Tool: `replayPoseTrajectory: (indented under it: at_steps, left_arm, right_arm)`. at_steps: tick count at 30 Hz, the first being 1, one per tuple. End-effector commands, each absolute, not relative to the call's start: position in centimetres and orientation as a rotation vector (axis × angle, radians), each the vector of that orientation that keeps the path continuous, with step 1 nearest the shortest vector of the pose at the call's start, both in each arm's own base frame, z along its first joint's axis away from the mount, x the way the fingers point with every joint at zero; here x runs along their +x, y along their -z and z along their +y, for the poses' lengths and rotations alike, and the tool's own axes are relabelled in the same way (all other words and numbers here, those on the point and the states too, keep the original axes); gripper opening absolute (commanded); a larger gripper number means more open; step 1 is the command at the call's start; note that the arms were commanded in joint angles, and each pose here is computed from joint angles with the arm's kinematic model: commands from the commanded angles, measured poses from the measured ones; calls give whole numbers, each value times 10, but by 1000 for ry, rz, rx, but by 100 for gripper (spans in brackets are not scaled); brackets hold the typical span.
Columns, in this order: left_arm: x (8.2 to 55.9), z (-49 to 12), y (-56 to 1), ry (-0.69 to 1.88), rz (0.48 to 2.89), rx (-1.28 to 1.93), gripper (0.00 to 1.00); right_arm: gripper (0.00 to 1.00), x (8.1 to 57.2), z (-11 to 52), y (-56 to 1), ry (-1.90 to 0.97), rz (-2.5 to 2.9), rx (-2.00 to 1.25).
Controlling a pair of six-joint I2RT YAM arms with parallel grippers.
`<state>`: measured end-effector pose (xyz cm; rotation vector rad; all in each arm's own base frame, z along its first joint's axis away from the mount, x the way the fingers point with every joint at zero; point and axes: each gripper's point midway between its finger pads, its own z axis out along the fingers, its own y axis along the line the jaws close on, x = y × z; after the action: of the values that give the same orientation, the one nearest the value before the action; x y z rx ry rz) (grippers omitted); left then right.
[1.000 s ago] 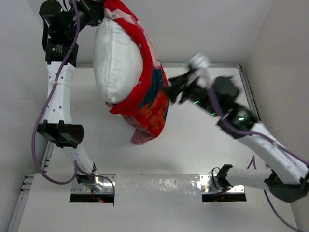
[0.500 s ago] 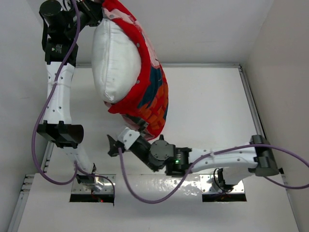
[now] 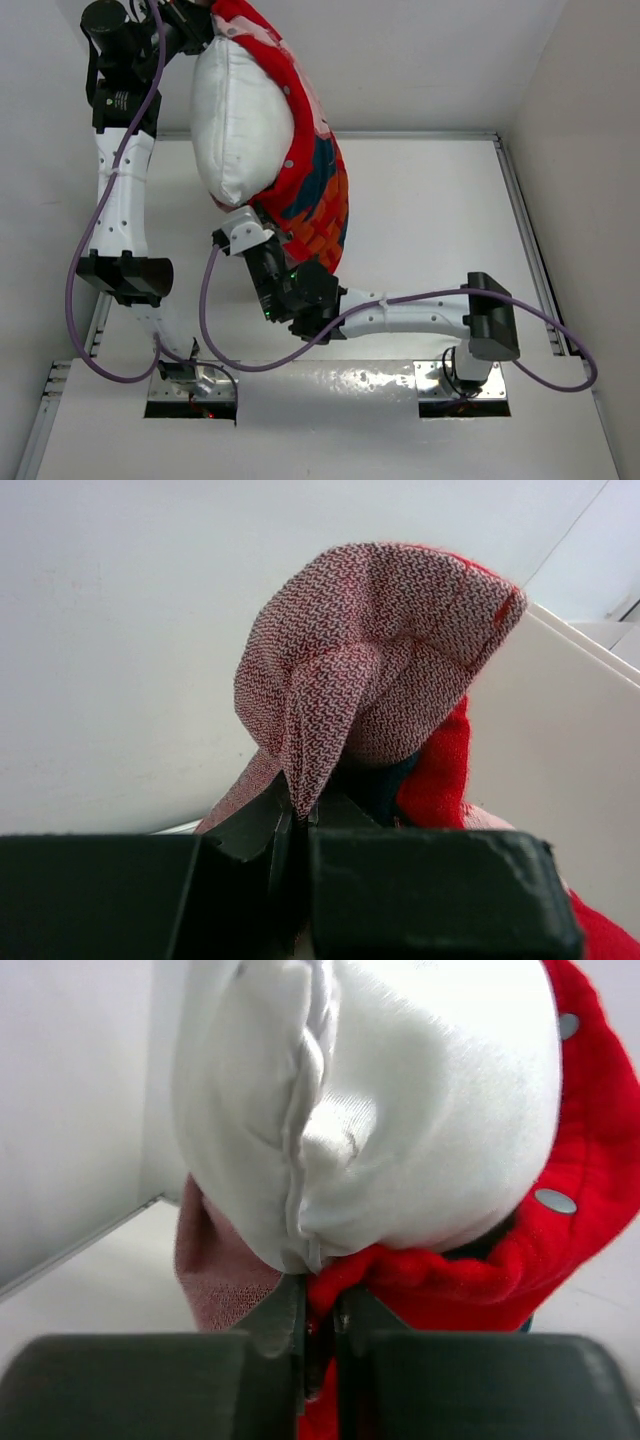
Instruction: Put the pillow into the pillowcase
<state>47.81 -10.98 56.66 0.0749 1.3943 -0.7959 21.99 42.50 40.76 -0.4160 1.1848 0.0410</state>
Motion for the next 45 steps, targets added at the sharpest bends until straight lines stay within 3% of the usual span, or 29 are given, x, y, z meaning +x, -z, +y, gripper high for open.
replayPoseTrajectory:
  at_steps: [1,6,9,11,12,13,15,16,18,21,28,33,34,37,38,39,40,41,45]
  left_arm:
    - [422,-108,-641,761,1182,157,0]
    - [411,-80,-664,699,1107,164,0]
    - [400,-67,-686,687,1010,194,0]
    - [382,-70,-706,680,918,246,0]
    - [378,-72,-710,689,894,264,0]
    - [366,-79,-715,711,866,307,0]
    - [350,-85,-725,771,800,330,0]
    - [340,-86,-732,779,770,334,0]
    - [319,-87,-747,776,713,345,0]
    - [291,-89,-763,741,654,373,0]
    - [280,-86,-771,734,620,349,1]
    - [300,-108,-714,901,824,404,16]
    - [318,-119,-676,982,917,437,21]
    - [313,-155,-611,1113,1078,610,39]
    - [310,-161,-609,1125,1087,621,40]
    - [312,-166,-591,1144,1136,653,38]
    - [312,-180,-576,1167,1175,686,14]
    - [314,-182,-567,1173,1205,688,2]
    - [340,-158,-546,1138,1270,614,0]
  right_arm:
    - [0,231,388,-437,-68,1190,-249]
    - [0,242,346,-443,-216,1222,-331]
    - [0,266,310,-490,-342,1229,-312]
    - [0,264,270,-581,-351,1100,-230]
    - [0,268,273,-577,-324,1103,-269]
    - [0,255,248,-633,-362,1006,-204]
    - [0,238,239,-679,-379,900,-235]
    - [0,216,206,-726,-428,801,-163]
    - [0,191,180,-762,-480,693,-134]
    - [0,183,164,-762,-492,684,-122]
    - [0,183,148,-763,-445,700,-99]
    - [0,209,190,-718,-405,841,-202]
    - [0,211,199,-709,-426,859,-221]
    - [0,230,244,-674,-433,950,-312]
    - [0,230,246,-673,-437,954,-319]
    - [0,236,262,-664,-443,969,-344]
    - [0,243,278,-652,-452,1000,-371]
    - [0,243,285,-649,-465,1007,-389]
    - [0,246,293,-646,-477,1022,-395]
